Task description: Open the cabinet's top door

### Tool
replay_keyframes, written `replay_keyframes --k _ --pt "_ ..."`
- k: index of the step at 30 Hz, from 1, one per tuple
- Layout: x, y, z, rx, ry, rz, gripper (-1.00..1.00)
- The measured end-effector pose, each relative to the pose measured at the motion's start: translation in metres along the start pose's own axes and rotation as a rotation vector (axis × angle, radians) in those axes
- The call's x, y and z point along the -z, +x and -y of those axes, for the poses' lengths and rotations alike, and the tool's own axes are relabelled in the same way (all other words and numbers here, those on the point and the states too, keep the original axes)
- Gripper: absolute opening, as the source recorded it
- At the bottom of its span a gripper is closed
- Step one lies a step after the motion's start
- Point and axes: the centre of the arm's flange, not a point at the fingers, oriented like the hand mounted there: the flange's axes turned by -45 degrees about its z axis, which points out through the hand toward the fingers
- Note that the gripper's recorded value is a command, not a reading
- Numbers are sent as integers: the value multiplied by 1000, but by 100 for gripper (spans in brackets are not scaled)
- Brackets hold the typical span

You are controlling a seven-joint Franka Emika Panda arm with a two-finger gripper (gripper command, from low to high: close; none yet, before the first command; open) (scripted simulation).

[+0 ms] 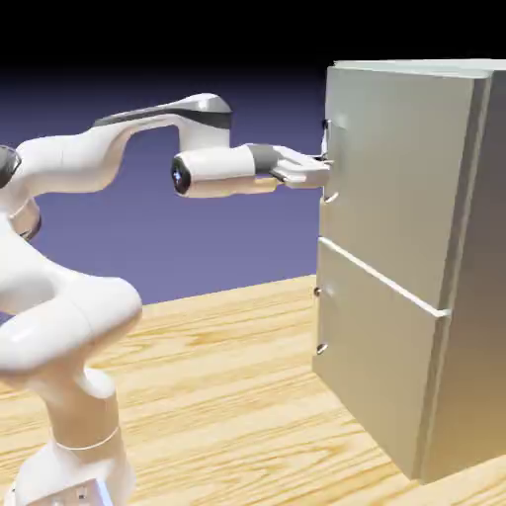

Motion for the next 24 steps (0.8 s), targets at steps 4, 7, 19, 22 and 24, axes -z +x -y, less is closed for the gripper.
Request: replay_keyframes --k 4,7,19,22,24 --pt "36 0 19 6 -118 -3 -100" --pt "58 0 35 -1 -199 1 -100" --pt "122 0 95 -1 -453 1 -100" --pt "133 0 110 -1 -509 1 -100" --pt "141 0 121 -1 -546 1 -100"
